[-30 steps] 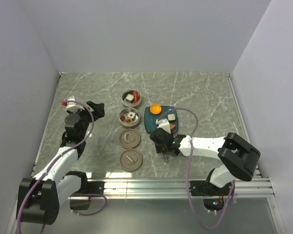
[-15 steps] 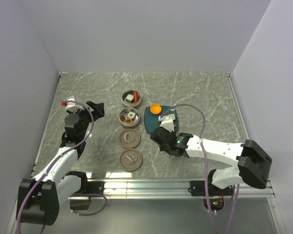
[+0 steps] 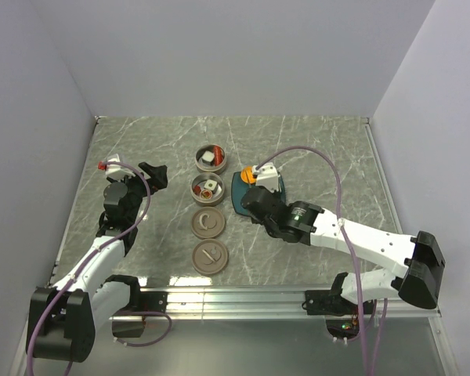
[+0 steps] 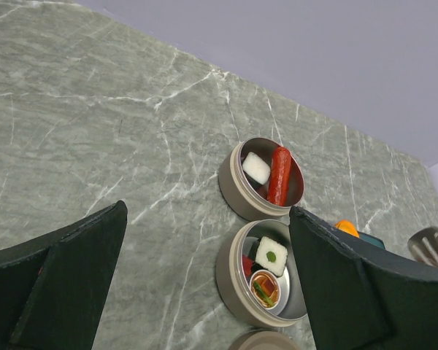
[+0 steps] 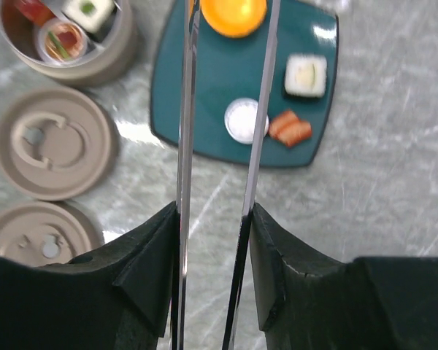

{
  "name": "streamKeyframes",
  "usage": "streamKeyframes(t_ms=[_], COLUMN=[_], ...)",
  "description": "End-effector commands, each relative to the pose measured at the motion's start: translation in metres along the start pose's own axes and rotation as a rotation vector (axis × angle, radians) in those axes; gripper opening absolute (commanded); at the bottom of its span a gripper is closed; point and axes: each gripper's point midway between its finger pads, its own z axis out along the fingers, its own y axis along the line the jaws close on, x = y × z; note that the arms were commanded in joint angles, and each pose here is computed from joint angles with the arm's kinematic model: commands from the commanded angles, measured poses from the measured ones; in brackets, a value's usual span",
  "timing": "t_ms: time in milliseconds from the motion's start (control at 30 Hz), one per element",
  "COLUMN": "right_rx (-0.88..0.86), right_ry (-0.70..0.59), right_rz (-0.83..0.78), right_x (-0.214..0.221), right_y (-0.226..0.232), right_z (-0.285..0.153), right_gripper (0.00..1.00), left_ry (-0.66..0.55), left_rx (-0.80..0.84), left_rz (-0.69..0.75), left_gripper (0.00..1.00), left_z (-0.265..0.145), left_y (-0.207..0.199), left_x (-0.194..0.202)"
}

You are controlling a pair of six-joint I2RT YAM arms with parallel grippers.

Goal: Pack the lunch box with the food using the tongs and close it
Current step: Grab the clamp with the right arm, then pick up the food using the clamp

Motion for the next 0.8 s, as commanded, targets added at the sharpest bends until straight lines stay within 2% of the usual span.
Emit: streamKeyframes(t_ms=[0,533,767], right_rx=[-0.013,-0.069,-0.078], right_ry=[-0.1,-0.033,0.034], right_rz=[0.006,0.022,0.017], right_x=[-0.039,-0.02,0.003], right_y=[0.005,0.003,0.003], right_z=[-0.004,0.047,0.069], right_gripper=[0.49,0.54,0.56], left_ry=[-0.066,-0.064,-0.061], left_rx=[0.053,0.051,0.05], left_rz=[0.0,0.0,-0.001], left_gripper=[0.99,0.99,0.99], left_z=[0.001,0.002,0.002], left_y=[-0.015,-0.015,-0.014], left_x=[-0.024,-0.023,-0.022])
